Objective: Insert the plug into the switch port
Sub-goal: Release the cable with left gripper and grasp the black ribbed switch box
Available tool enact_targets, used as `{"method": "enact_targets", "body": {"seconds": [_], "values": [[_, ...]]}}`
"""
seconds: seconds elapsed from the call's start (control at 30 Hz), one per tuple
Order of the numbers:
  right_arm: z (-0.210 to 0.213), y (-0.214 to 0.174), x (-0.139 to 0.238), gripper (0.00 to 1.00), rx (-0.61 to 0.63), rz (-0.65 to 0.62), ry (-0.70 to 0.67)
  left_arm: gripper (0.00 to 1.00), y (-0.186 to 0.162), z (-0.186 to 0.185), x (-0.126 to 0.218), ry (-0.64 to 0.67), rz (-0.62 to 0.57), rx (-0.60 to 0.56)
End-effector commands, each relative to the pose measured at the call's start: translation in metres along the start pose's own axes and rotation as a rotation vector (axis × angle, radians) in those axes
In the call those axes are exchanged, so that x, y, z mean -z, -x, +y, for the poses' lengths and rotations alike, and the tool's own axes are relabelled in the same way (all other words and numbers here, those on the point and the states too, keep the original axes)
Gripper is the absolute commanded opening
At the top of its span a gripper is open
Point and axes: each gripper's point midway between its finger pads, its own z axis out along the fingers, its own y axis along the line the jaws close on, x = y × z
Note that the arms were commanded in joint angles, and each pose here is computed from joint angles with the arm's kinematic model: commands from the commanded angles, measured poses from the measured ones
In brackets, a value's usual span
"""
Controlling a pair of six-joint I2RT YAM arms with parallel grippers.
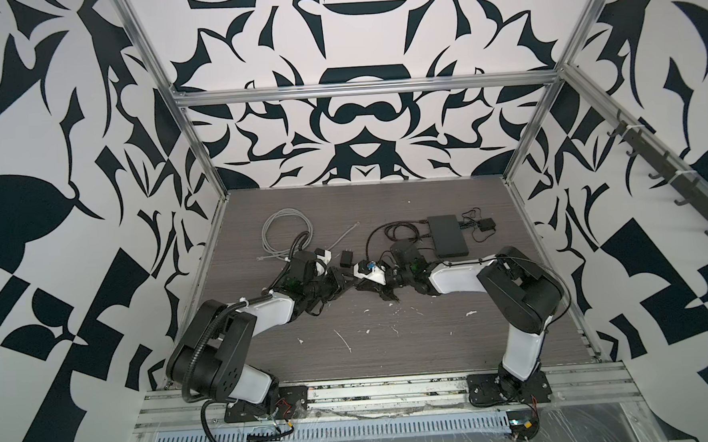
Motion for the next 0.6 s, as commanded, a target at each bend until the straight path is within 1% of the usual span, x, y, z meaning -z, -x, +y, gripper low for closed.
{"method": "enact_targets", "body": {"seconds": [0.0,0.03,0.1,0.17,0.3,0.37,0.47,0.57], "values": [[-0.004,0.016,0.0,0.0,0.038,-0.015,0.004,0.45,0.032,0.005,0.026,0.138,-0.148,-0.027],[-0.004,0.016,-0.001,0.0,0.035,-0.01,0.005,0.48,0.038,0.01,0.036,0.181,-0.182,-0.022],[-0.007,0.015,-0.002,0.0,0.031,0.0,-0.003,0.52,0.056,0.018,0.066,0.258,-0.289,-0.011],[-0.012,0.015,-0.005,0.0,0.021,0.017,-0.02,0.56,0.066,0.035,0.091,0.354,-0.374,0.022],[-0.025,0.019,-0.022,0.0,-0.035,0.089,-0.066,0.61,0.067,0.074,0.135,0.545,-0.506,0.09],[-0.028,0.021,-0.032,0.0,-0.067,0.118,-0.082,0.64,0.065,0.095,0.151,0.611,-0.552,0.14],[-0.037,0.022,-0.048,0.0,-0.102,0.143,-0.126,0.64,0.07,0.116,0.164,0.64,-0.617,0.206],[-0.045,0.027,-0.06,0.0,-0.15,0.139,-0.152,0.64,0.077,0.123,0.166,0.649,-0.632,0.232]]}}
